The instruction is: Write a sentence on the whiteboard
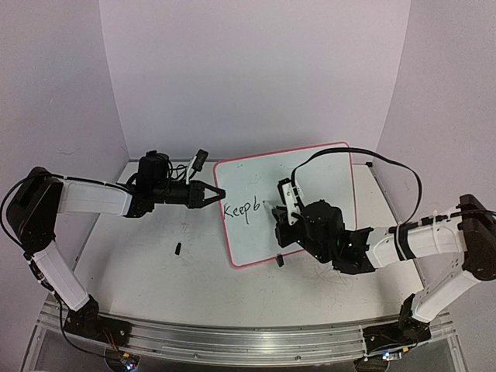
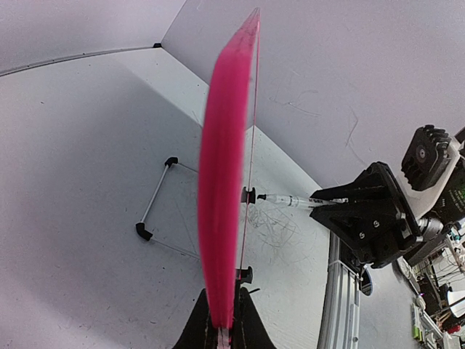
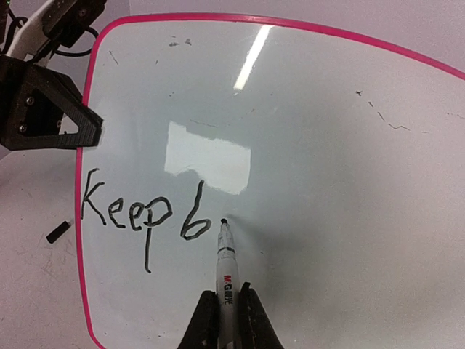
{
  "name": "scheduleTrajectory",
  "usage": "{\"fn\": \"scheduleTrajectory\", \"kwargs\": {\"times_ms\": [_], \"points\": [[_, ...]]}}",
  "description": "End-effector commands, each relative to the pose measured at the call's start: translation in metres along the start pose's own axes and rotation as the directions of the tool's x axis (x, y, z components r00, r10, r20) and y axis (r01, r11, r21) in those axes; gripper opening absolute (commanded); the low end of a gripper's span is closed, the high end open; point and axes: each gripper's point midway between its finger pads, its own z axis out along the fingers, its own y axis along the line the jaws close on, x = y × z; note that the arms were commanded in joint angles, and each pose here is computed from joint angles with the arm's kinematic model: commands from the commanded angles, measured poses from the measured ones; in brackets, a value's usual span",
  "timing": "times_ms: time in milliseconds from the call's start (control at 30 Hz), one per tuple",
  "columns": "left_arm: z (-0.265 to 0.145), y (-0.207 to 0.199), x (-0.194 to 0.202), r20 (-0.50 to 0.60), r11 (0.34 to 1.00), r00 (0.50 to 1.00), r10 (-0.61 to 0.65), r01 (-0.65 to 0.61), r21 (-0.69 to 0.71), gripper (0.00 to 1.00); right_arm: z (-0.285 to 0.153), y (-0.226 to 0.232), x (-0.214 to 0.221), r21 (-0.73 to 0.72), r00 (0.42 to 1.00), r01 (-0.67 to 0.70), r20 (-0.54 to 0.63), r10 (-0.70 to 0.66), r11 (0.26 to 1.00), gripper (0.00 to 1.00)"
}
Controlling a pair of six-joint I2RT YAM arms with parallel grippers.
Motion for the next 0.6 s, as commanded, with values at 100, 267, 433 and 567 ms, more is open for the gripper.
{"fn": "scheduleTrajectory", "kwargs": {"times_ms": [100,267,433,567], "points": [[-0.007,-0.004,-0.016,0.039,0.998,0.998,0.057,-0.056,-0.029,0.02,0.006,0.006,-0.008,-0.017,0.999,-0.030,0.025,0.030,0.999,0.00],[-0.007,-0.003,-0.016,0.039,0.998,0.998,0.058,-0.056,-0.030,0.02,0.009,0.009,-0.006,-0.031,0.999,-0.027,0.017,0.028,0.999,0.00],[-0.007,-0.004,-0.016,0.039,0.998,0.998,0.057,-0.056,-0.028,0.02,0.010,0.006,-0.005,-0.010,0.999,-0.029,0.017,0.029,1.000,0.00],[-0.007,-0.004,-0.016,0.039,0.998,0.998,0.058,-0.057,-0.028,0.02,0.010,-0.001,-0.003,0.033,0.999,-0.031,0.014,0.030,0.999,0.00]]}}
